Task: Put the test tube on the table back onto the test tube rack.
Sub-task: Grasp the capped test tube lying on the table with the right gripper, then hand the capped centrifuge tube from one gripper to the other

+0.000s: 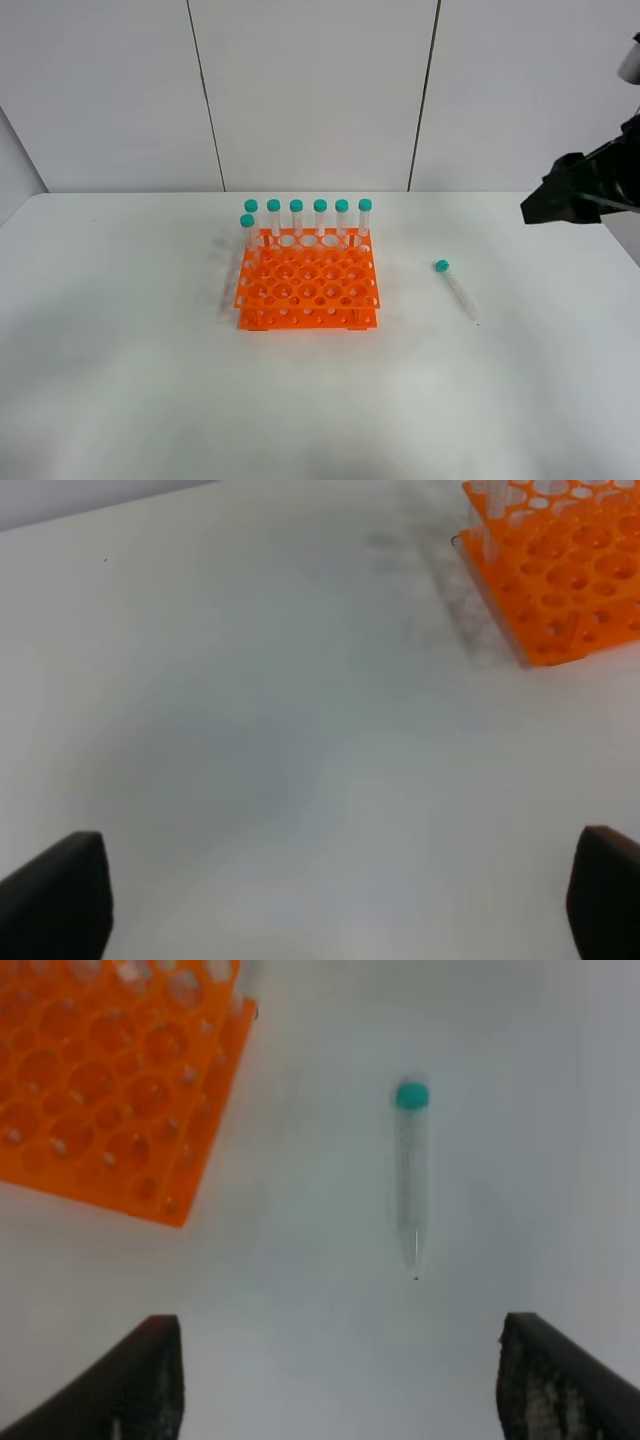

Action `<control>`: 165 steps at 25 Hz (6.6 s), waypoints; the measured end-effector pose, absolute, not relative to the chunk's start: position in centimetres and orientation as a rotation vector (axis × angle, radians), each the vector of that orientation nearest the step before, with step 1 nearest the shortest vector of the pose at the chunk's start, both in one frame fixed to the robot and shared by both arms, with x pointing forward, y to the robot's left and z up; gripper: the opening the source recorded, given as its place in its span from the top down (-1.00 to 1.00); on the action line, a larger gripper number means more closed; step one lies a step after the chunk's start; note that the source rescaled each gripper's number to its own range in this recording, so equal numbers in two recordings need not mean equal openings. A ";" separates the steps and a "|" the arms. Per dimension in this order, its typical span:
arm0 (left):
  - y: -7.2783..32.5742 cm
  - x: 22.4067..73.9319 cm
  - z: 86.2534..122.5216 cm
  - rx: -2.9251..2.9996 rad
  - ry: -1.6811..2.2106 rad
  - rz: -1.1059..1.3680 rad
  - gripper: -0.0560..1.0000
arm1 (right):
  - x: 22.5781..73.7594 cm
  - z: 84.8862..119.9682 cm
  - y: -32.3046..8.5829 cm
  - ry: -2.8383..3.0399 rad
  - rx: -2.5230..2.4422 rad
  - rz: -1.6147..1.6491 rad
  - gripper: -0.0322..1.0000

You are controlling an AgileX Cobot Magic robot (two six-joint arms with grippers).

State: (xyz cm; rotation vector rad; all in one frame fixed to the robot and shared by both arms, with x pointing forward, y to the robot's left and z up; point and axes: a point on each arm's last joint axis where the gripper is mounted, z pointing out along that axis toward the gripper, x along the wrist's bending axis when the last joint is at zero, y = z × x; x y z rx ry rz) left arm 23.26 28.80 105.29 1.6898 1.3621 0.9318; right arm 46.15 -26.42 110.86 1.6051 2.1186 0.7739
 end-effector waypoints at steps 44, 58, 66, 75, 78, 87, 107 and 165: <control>28.7 23.3 105.3 1.687 1.359 0.925 -1.00 | 62.1 89.1 -25.6 2.488 1.923 0.130 -0.46; 28.7 23.3 105.3 1.687 1.359 0.925 -1.00 | 62.5 88.6 -25.6 2.488 1.890 0.151 -0.27; 28.7 23.3 105.3 1.687 1.359 0.925 -1.00 | 62.6 88.6 -25.6 2.482 1.879 0.164 -0.27; 28.7 23.3 105.3 1.687 1.359 0.925 -1.00 | 62.6 88.6 -25.6 2.486 1.875 0.163 -0.27; 28.7 23.3 105.3 1.687 1.359 0.925 -1.00 | 62.5 88.1 -25.6 2.495 1.885 0.147 -0.27; 28.7 23.3 105.3 1.686 1.359 0.925 -1.00 | 62.6 87.7 -25.6 2.495 1.896 0.143 -0.22; 28.7 23.3 105.3 1.686 1.359 0.925 -1.00 | 63.1 93.1 -25.4 2.551 1.845 0.145 0.90; 28.7 23.3 105.3 1.686 1.359 0.925 -1.00 | 48.3 101.9 -5.5 2.287 0.439 1.065 0.90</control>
